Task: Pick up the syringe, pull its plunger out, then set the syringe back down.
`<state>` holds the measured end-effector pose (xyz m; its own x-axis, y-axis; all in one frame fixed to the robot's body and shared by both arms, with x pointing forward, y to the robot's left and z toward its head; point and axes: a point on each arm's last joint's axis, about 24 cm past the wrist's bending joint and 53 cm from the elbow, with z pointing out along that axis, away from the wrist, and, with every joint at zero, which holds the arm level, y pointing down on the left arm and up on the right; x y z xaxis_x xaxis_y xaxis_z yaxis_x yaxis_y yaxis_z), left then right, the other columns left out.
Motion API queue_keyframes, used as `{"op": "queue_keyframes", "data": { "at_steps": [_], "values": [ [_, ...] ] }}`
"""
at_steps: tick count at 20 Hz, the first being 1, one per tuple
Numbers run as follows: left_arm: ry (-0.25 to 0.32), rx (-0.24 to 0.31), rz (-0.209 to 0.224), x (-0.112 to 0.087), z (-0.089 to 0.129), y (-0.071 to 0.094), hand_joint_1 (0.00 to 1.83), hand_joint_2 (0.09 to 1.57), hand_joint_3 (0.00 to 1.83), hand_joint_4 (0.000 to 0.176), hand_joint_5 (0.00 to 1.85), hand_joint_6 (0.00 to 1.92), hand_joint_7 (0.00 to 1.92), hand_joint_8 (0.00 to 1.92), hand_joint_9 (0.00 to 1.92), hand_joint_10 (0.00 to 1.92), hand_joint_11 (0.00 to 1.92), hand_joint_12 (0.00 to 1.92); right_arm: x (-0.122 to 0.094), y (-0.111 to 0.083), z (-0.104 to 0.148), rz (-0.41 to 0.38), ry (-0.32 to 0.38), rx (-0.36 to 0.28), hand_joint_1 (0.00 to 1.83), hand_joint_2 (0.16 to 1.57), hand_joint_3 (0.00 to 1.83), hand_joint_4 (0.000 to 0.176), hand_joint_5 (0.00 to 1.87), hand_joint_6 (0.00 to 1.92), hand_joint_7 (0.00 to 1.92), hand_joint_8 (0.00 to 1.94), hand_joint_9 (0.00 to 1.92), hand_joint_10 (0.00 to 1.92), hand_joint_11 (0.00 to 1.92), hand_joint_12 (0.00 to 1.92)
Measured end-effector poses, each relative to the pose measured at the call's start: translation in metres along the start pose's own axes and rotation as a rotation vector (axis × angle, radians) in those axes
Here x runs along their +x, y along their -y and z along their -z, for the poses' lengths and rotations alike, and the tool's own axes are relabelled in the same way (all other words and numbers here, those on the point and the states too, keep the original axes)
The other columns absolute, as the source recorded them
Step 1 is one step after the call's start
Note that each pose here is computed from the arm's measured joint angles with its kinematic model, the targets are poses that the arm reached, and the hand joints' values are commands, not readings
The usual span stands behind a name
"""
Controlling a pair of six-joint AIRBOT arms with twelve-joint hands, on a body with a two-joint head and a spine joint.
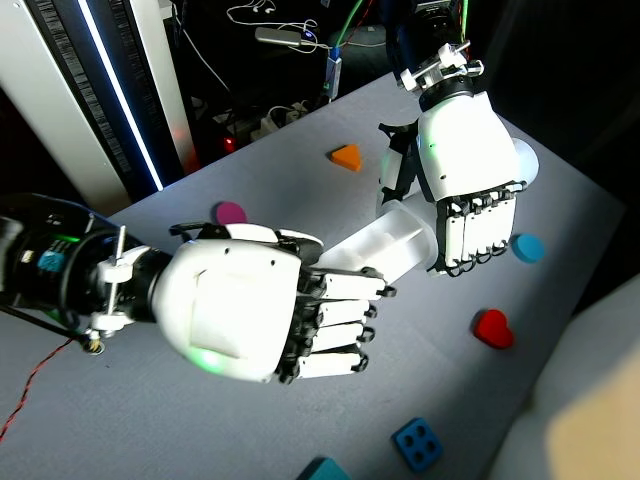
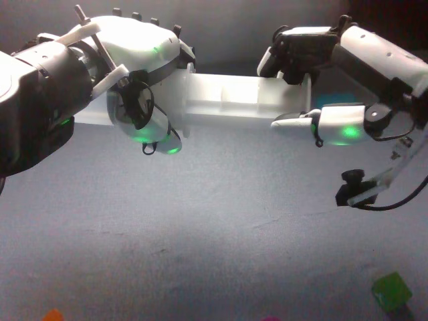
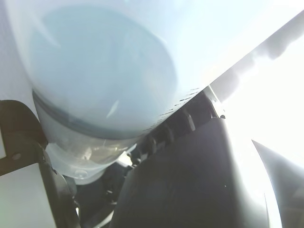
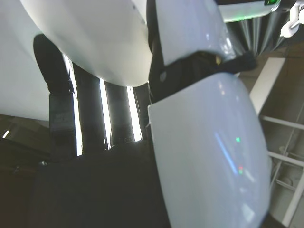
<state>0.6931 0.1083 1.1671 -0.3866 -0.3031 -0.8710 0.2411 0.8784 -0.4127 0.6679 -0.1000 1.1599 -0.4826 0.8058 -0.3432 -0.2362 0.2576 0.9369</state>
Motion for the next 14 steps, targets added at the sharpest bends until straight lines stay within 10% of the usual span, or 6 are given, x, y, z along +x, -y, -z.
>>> {"op": "queue_keyframes", "data": {
  "at_steps": [14],
  "values": [
    [0.022, -0.021, -0.016, -0.006, 0.002, -0.006, 1.36, 1.19, 0.0, 0.0, 0.8, 1.12, 0.87, 1.27, 0.73, 1.44, 0.59, 1.39, -0.019, 0.002, 0.01, 0.035, 0.007, 0.012, 1.36, 1.18, 0.0, 0.0, 0.69, 1.22, 0.93, 1.08, 0.84, 1.44, 0.86, 1.46]
  ]
}}
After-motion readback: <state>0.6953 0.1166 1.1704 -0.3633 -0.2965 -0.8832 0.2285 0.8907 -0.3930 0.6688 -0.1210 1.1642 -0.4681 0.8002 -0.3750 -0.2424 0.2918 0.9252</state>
